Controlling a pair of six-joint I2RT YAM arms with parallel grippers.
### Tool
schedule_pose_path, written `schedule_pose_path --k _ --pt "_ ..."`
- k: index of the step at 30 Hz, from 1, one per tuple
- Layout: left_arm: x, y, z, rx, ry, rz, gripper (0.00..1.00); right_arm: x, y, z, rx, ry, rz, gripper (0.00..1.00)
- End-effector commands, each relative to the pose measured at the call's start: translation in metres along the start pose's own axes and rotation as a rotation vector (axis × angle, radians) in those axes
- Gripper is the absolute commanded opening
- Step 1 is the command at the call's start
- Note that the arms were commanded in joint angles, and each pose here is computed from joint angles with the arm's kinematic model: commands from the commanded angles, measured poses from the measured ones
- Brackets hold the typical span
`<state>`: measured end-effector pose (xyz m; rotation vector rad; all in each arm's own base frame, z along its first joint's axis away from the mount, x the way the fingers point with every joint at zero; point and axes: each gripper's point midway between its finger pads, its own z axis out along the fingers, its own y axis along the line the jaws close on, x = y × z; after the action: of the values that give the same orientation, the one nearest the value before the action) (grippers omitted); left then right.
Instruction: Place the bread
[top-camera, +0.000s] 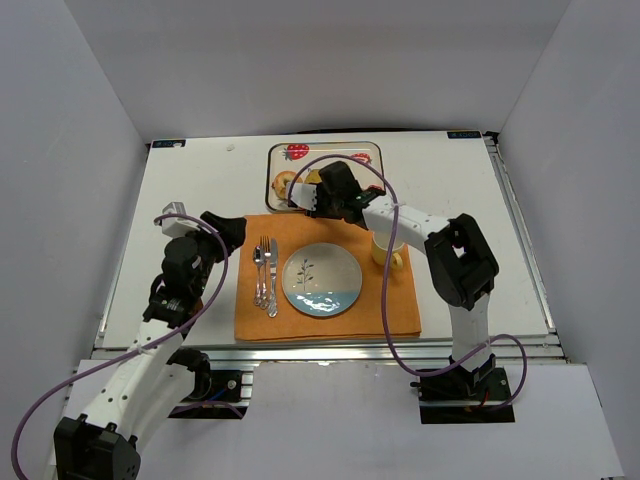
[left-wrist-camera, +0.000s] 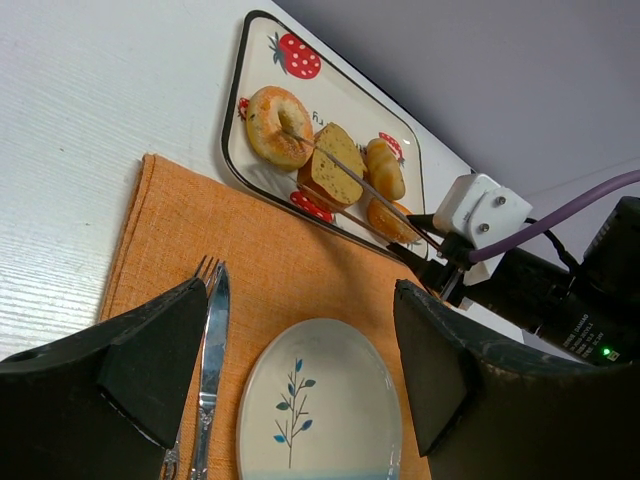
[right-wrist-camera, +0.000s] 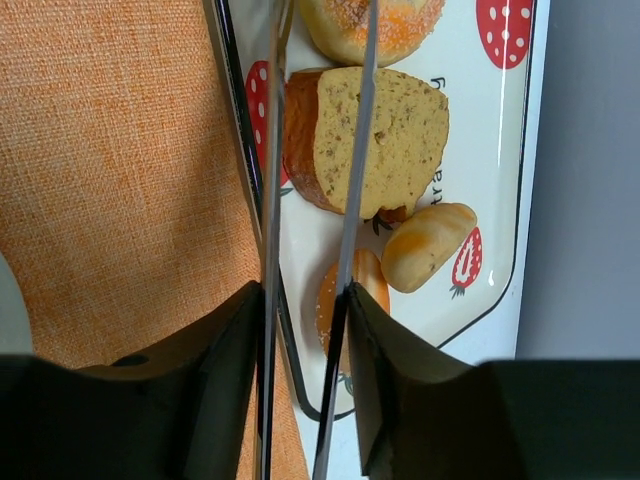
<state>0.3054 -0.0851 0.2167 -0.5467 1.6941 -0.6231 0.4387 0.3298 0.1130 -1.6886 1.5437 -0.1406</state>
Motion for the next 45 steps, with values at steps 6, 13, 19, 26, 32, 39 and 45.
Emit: schedule_pose_path --k 6,13,19,26,32,39,45 --pt "-0.009 -0.001 -0.003 0.0 -0.029 0.007 0.85 -0.016 -0.015 -0.004 0.031 -0.012 -0.013 0.21" --pt "-0.011 -0.003 -0.003 0.004 -0.034 0.006 0.85 -0.031 -0.024 -0.024 0.043 -0.073 0.054 0.05" --pt "-0.013 -0.005 -0.004 0.008 -0.038 0.008 0.85 -0.052 -0.038 -0.056 0.079 -0.164 0.112 0.01" --pt "-0.017 -0.006 -0.007 0.011 -0.054 0.004 0.85 -0.061 -0.002 -0.111 -0.043 -0.275 0.128 0.0" --pt "-0.015 -0.004 -0.007 0.004 -0.052 0.0 0.85 -0.043 0.06 -0.171 -0.184 -0.326 0.101 0.0" --pt "-0.01 -0.004 -0.001 0.006 -0.029 0.003 0.85 -0.008 0.121 -0.209 -0.272 -0.321 0.089 0.0" --pt "-0.007 -0.007 0.003 0.021 -0.02 -0.005 0.85 0.019 0.15 -0.2 -0.306 -0.253 0.1 0.05"
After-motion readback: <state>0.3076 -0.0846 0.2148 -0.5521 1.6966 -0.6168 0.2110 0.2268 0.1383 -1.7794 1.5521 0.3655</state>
